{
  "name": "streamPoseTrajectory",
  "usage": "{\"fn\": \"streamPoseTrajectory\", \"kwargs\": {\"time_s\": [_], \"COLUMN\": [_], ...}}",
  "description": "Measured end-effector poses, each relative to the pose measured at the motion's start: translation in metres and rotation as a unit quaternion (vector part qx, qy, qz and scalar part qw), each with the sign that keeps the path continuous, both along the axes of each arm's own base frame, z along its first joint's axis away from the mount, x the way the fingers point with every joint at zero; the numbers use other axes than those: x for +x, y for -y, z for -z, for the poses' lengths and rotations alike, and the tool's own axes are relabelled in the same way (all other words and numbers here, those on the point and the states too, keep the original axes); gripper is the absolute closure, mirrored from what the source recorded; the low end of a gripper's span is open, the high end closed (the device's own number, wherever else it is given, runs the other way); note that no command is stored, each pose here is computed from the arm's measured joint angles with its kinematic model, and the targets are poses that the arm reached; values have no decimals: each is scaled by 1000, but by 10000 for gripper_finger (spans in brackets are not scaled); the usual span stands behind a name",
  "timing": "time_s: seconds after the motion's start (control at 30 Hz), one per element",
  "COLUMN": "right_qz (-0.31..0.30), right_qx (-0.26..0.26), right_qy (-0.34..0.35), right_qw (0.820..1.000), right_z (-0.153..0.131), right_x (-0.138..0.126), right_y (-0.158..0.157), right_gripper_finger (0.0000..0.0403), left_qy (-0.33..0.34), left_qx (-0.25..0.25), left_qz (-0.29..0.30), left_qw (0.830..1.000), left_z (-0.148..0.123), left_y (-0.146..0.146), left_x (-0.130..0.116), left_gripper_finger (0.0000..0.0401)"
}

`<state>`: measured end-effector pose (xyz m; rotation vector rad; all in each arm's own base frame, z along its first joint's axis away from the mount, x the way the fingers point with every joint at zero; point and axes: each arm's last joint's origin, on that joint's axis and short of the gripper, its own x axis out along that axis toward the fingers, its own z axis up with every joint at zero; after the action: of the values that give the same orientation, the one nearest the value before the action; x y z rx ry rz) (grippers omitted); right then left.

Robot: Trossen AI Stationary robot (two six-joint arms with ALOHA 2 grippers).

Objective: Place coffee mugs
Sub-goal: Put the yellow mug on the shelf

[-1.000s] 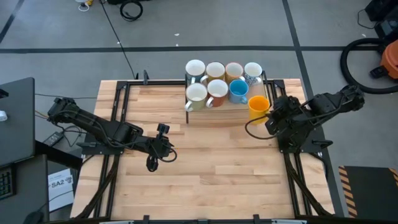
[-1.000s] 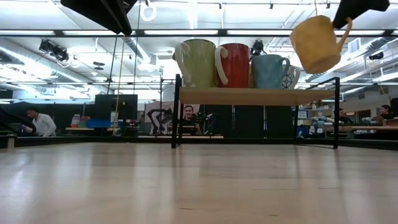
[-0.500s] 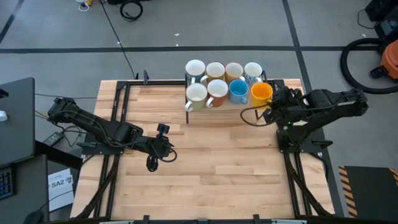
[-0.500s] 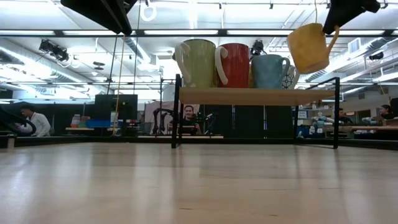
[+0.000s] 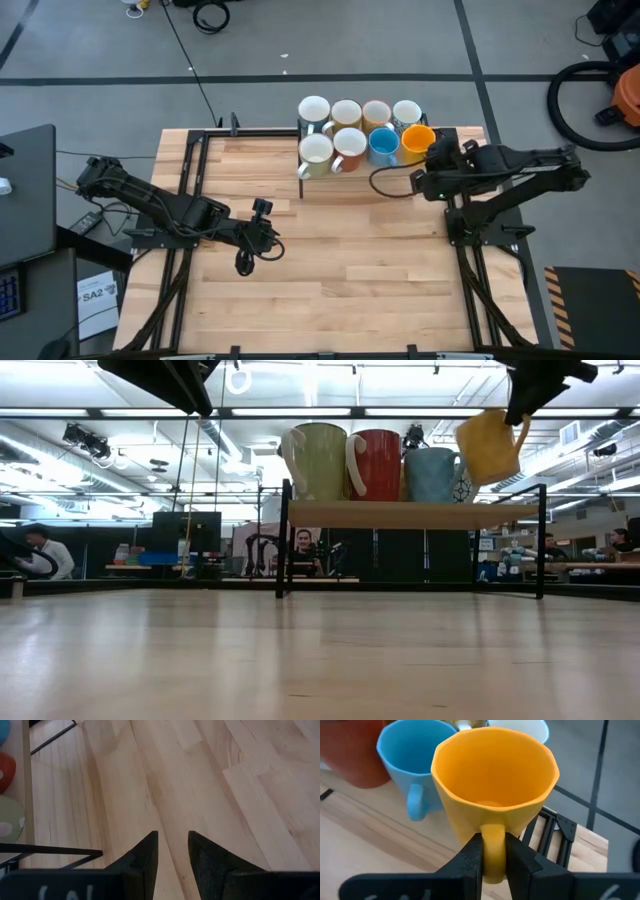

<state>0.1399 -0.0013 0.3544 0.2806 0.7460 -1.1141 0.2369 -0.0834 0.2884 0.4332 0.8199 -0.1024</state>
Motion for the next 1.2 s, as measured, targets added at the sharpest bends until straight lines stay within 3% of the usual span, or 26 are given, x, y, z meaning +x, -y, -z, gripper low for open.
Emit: {"fn": "streamPoseTrajectory", "kwargs": {"time_s": [0.57,0.77,1.2], "right_qz": [82,99,97], "right_qx": [24,21,24], "right_qy": [-1,-32,-44], "right_qw": [996,994,994], "right_z": [13,37,46], "right_x": [21,20,20], "right_y": [9,11,11], "right_gripper_finger": [338,337,331], "left_qy": [1,2,2], "left_qx": [-9,-17,-17], "left_qz": [-9,-18,-18], "left_qw": [1000,1000,1000], "left_z": [0,0,0], "left_y": [0,0,0], "left_x": [0,0,0], "left_gripper_finger": [287,287,287]}}
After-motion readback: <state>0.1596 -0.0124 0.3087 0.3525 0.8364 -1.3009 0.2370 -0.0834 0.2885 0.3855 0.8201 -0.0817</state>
